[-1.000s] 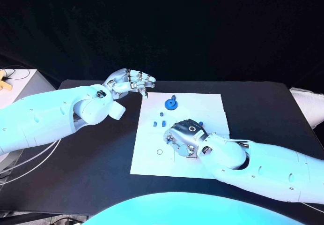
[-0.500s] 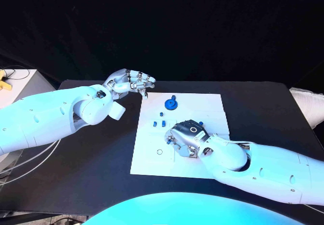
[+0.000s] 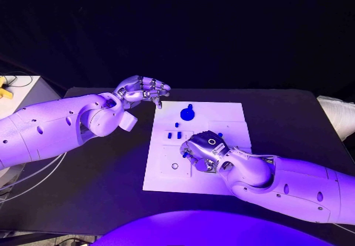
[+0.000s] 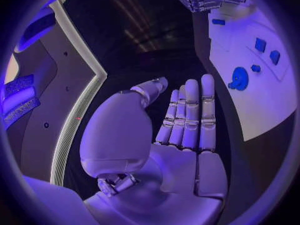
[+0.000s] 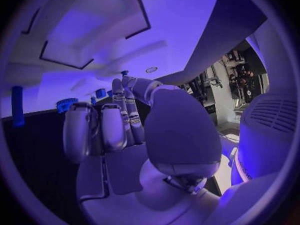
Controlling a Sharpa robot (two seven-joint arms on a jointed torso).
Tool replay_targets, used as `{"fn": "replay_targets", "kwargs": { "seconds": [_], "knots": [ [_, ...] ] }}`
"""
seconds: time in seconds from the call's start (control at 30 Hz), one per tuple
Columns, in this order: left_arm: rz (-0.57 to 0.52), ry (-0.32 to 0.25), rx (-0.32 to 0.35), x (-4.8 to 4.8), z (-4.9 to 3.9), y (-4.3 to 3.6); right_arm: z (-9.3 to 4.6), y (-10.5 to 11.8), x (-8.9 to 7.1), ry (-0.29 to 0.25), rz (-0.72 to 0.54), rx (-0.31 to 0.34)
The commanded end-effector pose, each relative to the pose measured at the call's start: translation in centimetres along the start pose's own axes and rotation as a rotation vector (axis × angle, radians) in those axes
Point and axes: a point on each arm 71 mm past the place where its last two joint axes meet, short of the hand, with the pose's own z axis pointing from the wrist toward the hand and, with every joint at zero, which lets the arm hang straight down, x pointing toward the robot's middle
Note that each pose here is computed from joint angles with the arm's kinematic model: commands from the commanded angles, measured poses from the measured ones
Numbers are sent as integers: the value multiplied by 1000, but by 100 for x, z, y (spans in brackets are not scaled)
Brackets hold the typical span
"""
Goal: Assemble the parts on the task board
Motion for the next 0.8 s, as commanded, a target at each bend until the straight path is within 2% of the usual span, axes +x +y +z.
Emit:
{"fn": "replay_targets", "kwargs": {
  "seconds": [0.03,0.2,0.37,0.5,0.8],
  "knots": [
    [-13,18,5,25,8,-7,9,8,44,53,-30,-3],
    [-13,18,5,26,9,-7,23,18,80,93,-39,-8],
    [-13,19,4,26,11,-5,34,32,93,98,-32,-18],
    [-13,19,4,26,11,-4,35,29,87,82,-14,-25],
    [-14,20,0,24,10,1,25,12,40,8,25,-35]
  ]
}}
